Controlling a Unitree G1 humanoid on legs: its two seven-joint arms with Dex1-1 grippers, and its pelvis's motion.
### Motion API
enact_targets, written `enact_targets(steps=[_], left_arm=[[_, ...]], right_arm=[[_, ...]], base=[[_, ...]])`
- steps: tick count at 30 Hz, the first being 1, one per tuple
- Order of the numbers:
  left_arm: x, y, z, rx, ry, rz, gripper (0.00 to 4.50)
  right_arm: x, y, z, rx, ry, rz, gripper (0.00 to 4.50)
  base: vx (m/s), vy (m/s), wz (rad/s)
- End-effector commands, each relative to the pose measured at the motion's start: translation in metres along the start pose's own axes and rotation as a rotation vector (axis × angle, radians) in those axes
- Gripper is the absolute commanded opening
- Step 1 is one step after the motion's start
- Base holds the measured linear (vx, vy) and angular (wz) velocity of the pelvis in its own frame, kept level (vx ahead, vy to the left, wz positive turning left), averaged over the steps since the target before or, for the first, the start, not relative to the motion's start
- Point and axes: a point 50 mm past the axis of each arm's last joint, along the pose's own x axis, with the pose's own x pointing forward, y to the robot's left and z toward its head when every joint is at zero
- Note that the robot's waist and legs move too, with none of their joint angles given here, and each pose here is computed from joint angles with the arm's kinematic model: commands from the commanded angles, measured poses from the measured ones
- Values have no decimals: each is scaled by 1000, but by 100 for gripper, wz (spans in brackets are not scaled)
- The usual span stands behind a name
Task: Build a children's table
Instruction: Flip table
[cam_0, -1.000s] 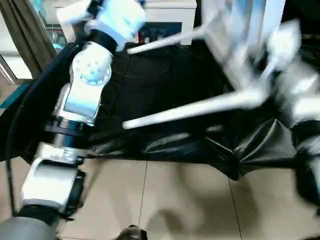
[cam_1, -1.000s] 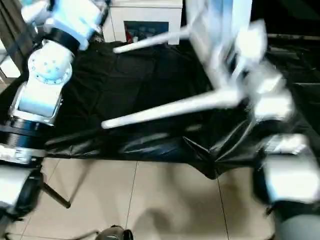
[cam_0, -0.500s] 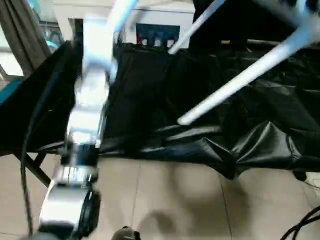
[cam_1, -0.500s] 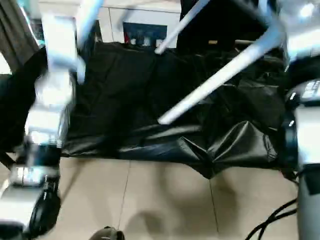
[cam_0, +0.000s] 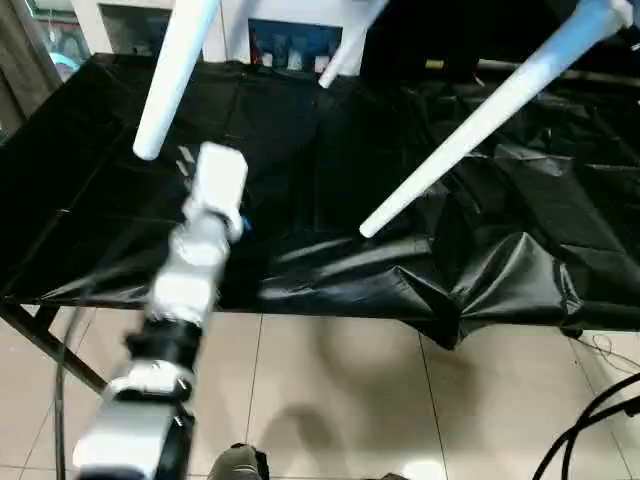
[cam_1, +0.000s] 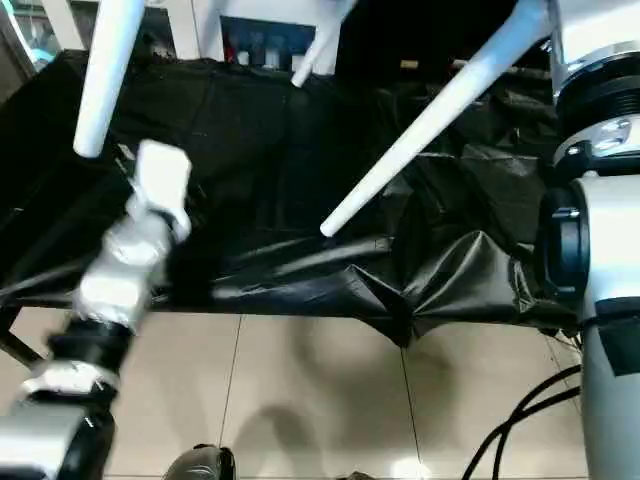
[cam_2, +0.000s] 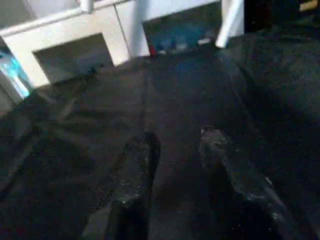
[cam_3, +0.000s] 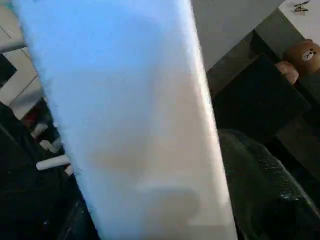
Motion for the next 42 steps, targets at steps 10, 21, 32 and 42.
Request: enact_targets(steps=[10, 21, 32, 42], left_arm=[[-19, -44, 19, 190, -172, -418, 64], [-40, -57, 37, 121, -319, -565, 21], [-63, -47, 90, 22, -602, -590, 86], [-78, -17, 120, -3, -762, -348, 143]], right_arm=[[-1, -2, 1, 4, -19, 23, 408], [2, 8, -3, -12, 5, 62, 447], [2, 18, -13, -4, 45, 132, 351], [1, 29, -27, 22, 105, 161, 311]], base=[[0, 0, 0], [0, 0, 0], [0, 0, 0], [0, 0, 0]])
